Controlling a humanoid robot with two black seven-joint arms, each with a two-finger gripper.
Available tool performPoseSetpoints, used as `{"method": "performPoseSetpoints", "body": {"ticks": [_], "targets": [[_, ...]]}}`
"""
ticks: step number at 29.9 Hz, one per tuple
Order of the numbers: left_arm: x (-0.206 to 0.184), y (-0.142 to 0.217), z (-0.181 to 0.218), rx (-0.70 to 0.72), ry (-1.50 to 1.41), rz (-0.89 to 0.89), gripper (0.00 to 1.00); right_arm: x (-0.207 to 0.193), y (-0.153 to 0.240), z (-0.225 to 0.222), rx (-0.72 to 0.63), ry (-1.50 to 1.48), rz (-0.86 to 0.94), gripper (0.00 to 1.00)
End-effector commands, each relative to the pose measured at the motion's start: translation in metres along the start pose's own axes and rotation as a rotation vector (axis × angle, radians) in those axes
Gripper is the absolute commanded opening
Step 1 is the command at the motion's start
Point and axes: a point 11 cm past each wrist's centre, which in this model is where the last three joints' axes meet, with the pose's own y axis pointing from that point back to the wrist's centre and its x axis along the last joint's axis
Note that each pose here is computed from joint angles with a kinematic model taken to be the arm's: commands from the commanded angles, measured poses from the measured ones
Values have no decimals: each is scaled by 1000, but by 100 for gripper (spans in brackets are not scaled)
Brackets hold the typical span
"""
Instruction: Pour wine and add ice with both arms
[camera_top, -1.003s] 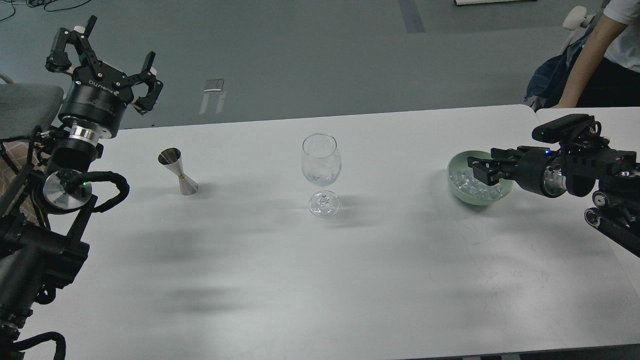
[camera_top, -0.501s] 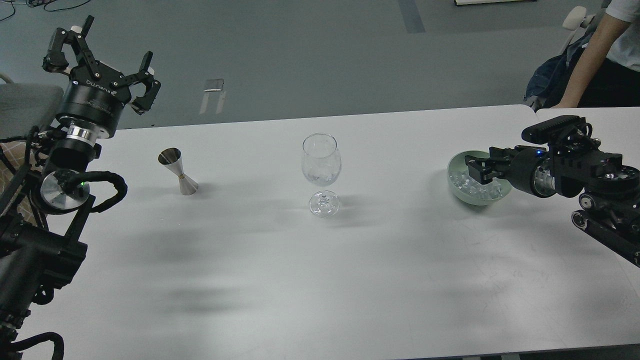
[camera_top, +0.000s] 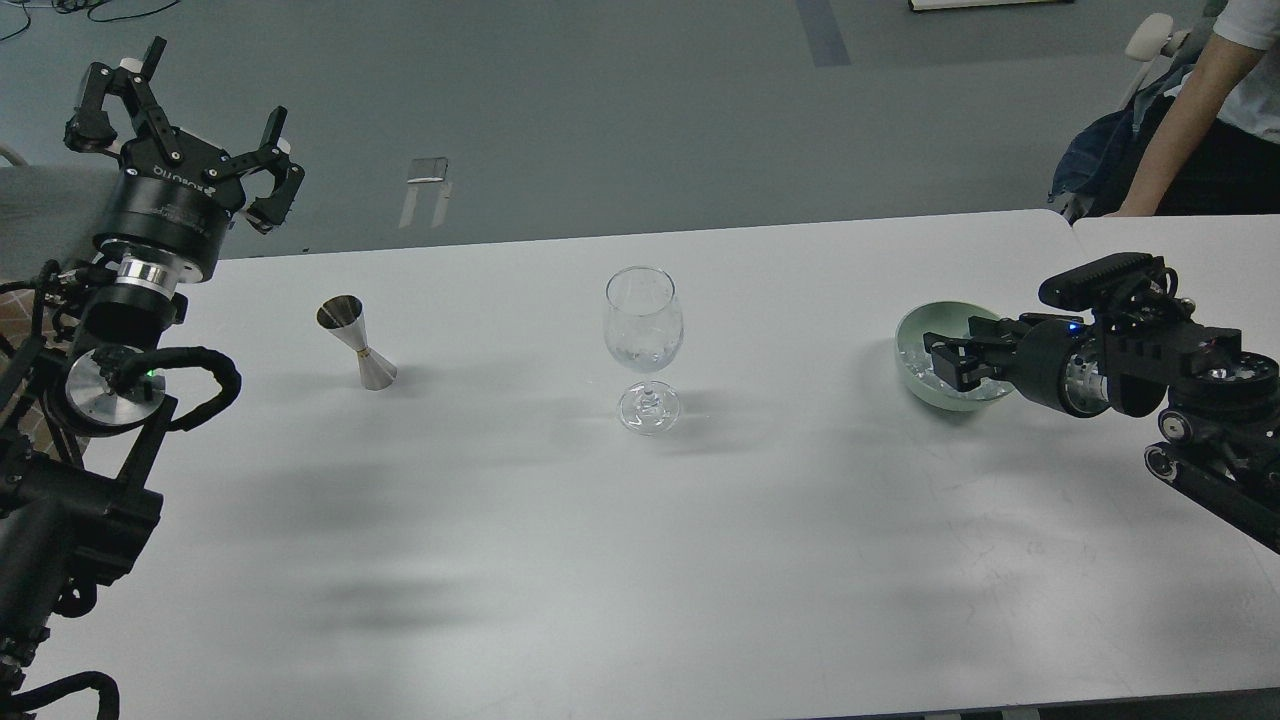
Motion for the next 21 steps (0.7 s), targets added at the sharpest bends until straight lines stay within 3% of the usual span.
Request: {"method": "performPoseSetpoints", "body": {"ticks": [1, 11, 16, 21], "targets": [[2, 0, 8, -16, -6, 5, 98, -2, -1, 2, -18, 37, -10, 57], [3, 0, 11, -23, -7, 5, 98, -3, 2, 8, -34, 46, -16, 56], [4, 1, 11, -22, -7, 5, 98, -4, 0, 5, -26, 46, -22, 40], [9, 6, 9, -16, -6, 15, 98, -5, 0, 4, -26, 44, -23, 40]]}}
